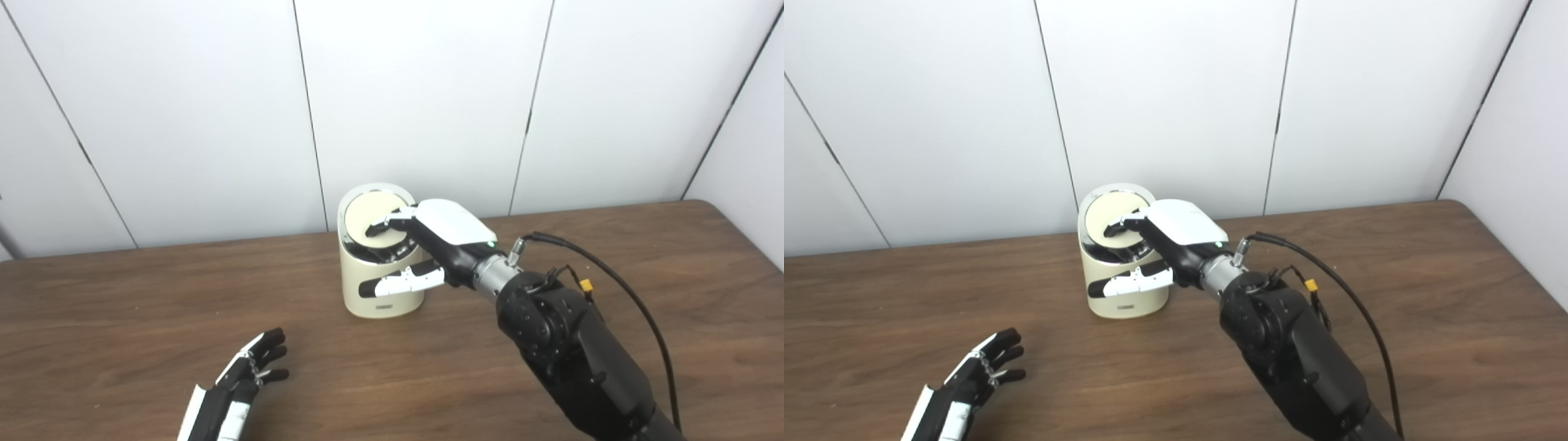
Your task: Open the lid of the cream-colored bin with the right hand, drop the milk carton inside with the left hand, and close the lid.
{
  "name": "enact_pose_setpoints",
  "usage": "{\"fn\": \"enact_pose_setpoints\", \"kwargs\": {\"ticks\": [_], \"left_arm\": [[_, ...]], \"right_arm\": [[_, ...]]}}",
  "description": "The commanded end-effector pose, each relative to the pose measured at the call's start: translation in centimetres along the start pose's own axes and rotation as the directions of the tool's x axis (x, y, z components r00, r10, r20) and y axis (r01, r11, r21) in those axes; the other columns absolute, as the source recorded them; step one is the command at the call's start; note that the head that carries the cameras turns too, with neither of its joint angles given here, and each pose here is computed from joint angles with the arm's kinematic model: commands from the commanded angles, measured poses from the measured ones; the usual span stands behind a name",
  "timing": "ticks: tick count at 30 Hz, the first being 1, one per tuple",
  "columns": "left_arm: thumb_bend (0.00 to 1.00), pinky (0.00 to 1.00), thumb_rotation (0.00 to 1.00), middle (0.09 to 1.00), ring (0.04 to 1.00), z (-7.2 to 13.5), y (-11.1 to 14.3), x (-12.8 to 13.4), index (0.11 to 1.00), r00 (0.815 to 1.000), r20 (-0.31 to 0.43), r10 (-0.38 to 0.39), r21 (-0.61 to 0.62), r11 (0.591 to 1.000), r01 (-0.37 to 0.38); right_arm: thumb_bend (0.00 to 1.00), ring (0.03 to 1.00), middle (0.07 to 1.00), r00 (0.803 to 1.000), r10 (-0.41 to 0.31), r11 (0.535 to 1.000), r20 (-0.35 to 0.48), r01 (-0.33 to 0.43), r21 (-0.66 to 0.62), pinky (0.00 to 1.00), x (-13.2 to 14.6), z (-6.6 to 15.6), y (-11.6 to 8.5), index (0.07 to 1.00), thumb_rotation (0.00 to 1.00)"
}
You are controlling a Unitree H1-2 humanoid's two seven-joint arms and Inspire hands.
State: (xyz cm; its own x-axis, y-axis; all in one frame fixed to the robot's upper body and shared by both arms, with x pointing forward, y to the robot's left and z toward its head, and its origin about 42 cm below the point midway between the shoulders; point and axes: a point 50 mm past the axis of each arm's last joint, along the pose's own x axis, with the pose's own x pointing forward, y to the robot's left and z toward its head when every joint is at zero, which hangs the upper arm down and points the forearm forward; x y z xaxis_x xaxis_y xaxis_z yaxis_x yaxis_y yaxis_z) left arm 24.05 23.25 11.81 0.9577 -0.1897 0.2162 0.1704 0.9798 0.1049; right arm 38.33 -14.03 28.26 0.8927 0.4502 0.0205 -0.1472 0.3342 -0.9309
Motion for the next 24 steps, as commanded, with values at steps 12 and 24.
{"fn": "enact_pose_setpoints", "kwargs": {"ticks": [12, 24], "left_arm": [[0.72, 0.75, 0.93, 0.882, 0.857, 0.1, -0.3, -0.4, 0.894, 1.0, 0.008, 0.0, -0.003, 1.0, 0.0], [0.64, 0.71, 0.89, 0.871, 0.835, -0.3, -0.4, -0.2, 0.891, 0.998, 0.066, 0.013, 0.054, 0.998, -0.016]], "right_arm": [[0.71, 0.926, 0.829, 0.988, 0.135, 0.991, -0.075, -0.132, 0.037, 0.98, -0.5, -0.9, 2.7, 0.791, 0.86], [0.61, 0.938, 0.939, 0.946, -0.322, 0.924, 0.038, 0.306, 0.231, 0.91, -3.1, -1.2, 1.3, 0.917, 0.71]]}}
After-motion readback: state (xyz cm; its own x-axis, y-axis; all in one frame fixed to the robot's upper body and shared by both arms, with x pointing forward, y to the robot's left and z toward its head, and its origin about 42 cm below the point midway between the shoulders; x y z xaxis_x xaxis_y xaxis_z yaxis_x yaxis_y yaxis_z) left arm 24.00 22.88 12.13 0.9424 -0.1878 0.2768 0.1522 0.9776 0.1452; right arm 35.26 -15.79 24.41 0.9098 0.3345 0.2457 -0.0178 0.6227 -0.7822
